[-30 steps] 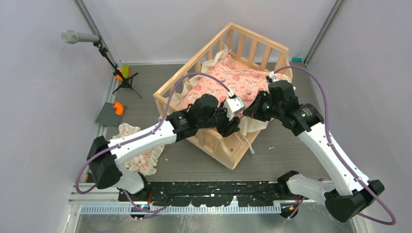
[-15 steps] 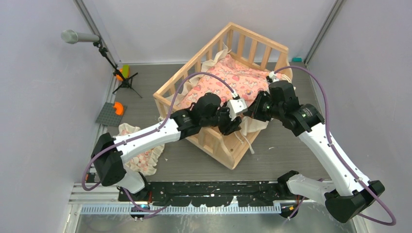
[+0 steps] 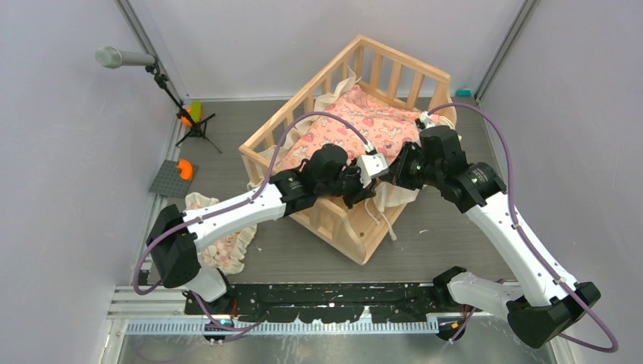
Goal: Set up the pet bed
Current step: Adjust the ropes on the mattress.
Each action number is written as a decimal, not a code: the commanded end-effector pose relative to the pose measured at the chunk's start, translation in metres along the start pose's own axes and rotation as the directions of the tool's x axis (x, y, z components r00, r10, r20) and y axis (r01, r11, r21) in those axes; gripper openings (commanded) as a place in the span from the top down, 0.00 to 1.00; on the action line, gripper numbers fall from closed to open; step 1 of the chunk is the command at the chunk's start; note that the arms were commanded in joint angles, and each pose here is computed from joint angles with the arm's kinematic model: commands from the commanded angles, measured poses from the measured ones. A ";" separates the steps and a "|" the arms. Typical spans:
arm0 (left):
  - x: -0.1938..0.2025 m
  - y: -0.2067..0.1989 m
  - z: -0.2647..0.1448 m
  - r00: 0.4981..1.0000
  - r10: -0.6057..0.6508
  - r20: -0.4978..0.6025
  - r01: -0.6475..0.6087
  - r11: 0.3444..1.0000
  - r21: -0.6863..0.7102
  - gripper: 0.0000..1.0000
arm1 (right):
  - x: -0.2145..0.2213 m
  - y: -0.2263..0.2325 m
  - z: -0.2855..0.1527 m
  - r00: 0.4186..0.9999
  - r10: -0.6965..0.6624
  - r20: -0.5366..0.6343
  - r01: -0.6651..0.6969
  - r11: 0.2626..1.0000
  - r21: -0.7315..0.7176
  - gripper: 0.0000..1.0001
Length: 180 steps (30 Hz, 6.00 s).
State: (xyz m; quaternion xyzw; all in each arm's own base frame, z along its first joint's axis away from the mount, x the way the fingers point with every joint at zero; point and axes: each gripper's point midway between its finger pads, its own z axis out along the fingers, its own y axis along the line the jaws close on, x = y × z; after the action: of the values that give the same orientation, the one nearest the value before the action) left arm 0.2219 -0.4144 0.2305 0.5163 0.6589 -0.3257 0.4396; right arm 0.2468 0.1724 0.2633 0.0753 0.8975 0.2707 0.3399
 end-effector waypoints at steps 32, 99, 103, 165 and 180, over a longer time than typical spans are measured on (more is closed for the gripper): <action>-0.063 0.035 -0.024 0.981 -0.160 0.110 0.156 0.987 0.045 1.00 | 0.037 0.044 -0.062 0.975 -0.223 0.021 0.212 0.891 -0.400 0.57; -0.071 0.059 -0.029 0.963 -0.260 0.079 0.258 0.966 0.028 1.00 | 0.008 -0.047 0.034 0.922 -0.130 0.365 0.163 0.985 -0.062 1.00; -0.068 0.055 -0.029 0.964 -0.258 0.068 0.255 0.966 0.053 1.00 | 0.008 -0.056 0.029 0.924 -0.151 0.351 0.164 0.987 -0.006 1.00; -0.098 0.097 -0.043 0.965 -0.255 0.061 0.257 0.966 -0.031 1.00 | 0.041 -0.009 0.054 0.905 -0.134 0.403 0.301 0.872 -0.386 0.45; -0.095 0.097 -0.044 0.963 -0.265 0.057 0.266 0.964 -0.025 1.00 | 0.038 -0.006 0.061 0.888 -0.151 0.433 0.335 0.859 -0.387 0.91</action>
State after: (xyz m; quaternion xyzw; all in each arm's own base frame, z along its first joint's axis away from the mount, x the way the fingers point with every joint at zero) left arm 0.3102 -0.3892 0.3156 0.4123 0.7300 -0.3747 0.3958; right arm 0.2614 0.2043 0.1598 -0.0523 0.7739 0.3827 0.5019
